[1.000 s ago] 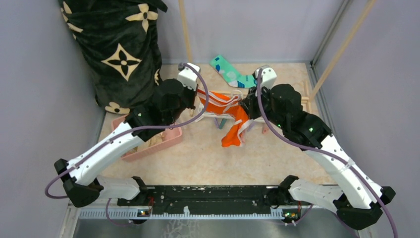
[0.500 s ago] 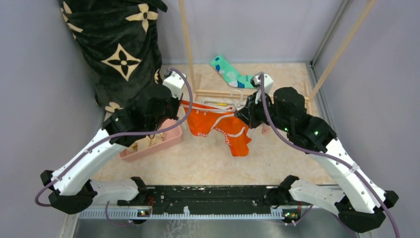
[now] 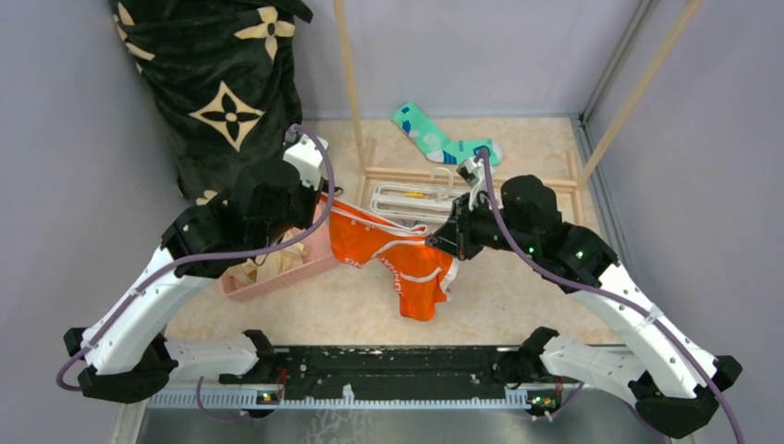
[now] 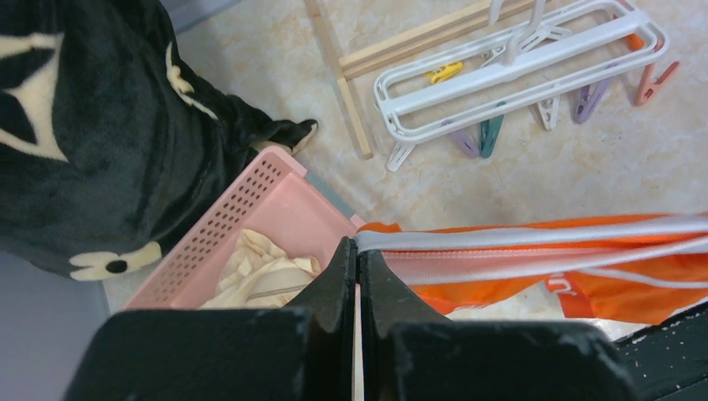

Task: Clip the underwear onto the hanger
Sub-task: Flatten out the underwear at the center of the board.

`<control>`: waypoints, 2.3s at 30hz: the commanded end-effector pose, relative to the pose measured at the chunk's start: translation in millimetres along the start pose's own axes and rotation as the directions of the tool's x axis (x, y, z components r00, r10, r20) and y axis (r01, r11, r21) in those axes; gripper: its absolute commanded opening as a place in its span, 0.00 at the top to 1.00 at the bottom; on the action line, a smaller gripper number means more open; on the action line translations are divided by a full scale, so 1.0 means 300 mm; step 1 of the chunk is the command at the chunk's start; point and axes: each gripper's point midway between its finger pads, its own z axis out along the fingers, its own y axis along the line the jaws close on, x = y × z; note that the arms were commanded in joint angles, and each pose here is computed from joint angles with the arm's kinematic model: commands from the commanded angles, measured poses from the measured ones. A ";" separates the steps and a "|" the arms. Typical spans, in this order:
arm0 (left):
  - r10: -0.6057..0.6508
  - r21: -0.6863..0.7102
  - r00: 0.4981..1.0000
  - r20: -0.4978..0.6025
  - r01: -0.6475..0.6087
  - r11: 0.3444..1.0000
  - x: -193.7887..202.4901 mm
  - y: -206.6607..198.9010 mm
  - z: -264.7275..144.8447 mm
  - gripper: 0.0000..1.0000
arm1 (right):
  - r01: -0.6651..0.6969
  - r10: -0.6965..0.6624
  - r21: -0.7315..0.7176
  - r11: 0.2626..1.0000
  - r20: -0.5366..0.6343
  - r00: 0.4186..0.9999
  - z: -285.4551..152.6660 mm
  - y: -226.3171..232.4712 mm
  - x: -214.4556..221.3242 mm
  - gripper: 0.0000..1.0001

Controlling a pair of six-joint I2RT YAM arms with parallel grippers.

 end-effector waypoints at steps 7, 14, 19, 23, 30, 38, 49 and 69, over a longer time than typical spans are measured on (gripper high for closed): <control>0.173 0.020 0.972 0.157 -0.179 0.984 -0.323 -0.146 0.217 1.00 | -0.244 0.243 -0.125 0.962 -0.026 0.970 0.151 0.143 0.163 1.00; 0.293 0.287 0.931 0.220 -0.348 0.892 -0.316 -0.623 0.601 1.00 | -0.556 0.415 0.465 0.689 0.376 0.828 0.023 -0.387 0.366 0.67; 0.256 0.427 0.954 0.156 -0.299 0.854 -0.202 -0.881 0.741 0.41 | -0.593 0.323 0.535 0.601 0.516 0.793 -0.141 -0.496 0.370 0.45; 0.170 0.394 0.969 0.181 -0.230 0.890 -0.237 -0.806 0.671 0.21 | -0.534 0.212 0.537 0.653 0.548 0.809 -0.207 -0.486 0.272 0.45; 0.002 0.355 0.987 0.158 -0.059 0.933 -0.218 -0.580 0.484 0.09 | -0.251 -0.020 0.605 0.756 0.405 0.914 -0.144 -0.429 0.122 0.44; -0.434 0.088 0.896 -0.095 0.442 0.893 0.206 -0.208 0.465 0.17 | -0.080 0.007 0.527 0.846 0.139 0.990 0.051 -0.603 -0.001 0.43; -0.647 -0.192 0.714 -0.266 0.619 0.762 0.601 -0.194 0.559 0.17 | -0.035 -0.007 0.398 0.917 0.105 0.994 0.293 -0.808 -0.148 0.43; -0.741 -0.460 0.635 -0.216 0.604 0.651 0.856 -0.132 0.616 0.17 | 0.016 -0.029 0.418 0.909 0.026 0.999 0.391 -0.935 -0.097 0.44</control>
